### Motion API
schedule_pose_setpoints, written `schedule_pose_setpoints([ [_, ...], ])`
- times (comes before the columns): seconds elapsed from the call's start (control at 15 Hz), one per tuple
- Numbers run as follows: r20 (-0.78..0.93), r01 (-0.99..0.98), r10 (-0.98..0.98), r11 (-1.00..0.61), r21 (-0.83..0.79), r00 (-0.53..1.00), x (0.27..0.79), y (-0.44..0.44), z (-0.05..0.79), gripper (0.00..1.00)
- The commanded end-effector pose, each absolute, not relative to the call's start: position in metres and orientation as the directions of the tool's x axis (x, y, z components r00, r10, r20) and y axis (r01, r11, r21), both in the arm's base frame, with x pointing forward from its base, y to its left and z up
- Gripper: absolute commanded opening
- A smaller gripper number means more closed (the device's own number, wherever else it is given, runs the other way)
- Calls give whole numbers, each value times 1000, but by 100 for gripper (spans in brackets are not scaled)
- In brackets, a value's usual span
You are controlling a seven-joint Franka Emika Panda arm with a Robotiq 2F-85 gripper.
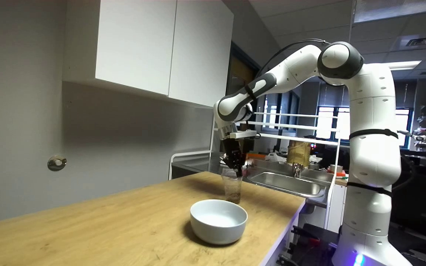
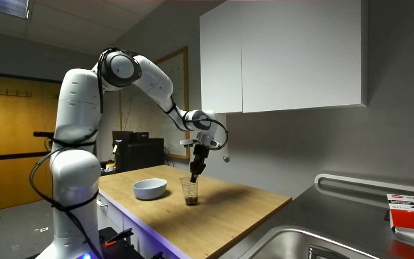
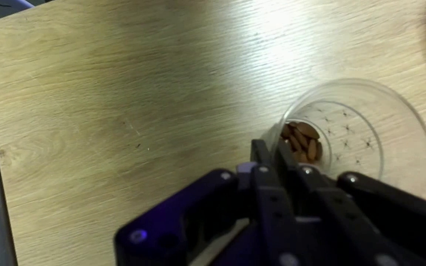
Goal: Pour the contents of the cup into the bowl
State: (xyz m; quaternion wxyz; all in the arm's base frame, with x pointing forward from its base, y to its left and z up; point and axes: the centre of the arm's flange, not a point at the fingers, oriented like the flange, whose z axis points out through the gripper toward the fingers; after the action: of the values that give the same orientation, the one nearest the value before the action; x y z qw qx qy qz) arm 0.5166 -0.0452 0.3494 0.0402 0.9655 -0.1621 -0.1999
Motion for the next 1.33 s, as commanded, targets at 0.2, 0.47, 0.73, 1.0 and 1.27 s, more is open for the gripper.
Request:
schedule_pose_setpoints([
  [0.2,-315,-262,-304,-950,170,899,520,-22,410,2],
  [0.47,-272,-211,-266,-953,217,925,510,12,441,2],
  [0.73,-224,-183,-260,-931,316,939,495,58,464,2],
  [1.0,-193,-143,-247,-890,434,950,478,112,474,2],
  [1.27,-165,-79,-210,-814,575,964,455,174,472,2],
])
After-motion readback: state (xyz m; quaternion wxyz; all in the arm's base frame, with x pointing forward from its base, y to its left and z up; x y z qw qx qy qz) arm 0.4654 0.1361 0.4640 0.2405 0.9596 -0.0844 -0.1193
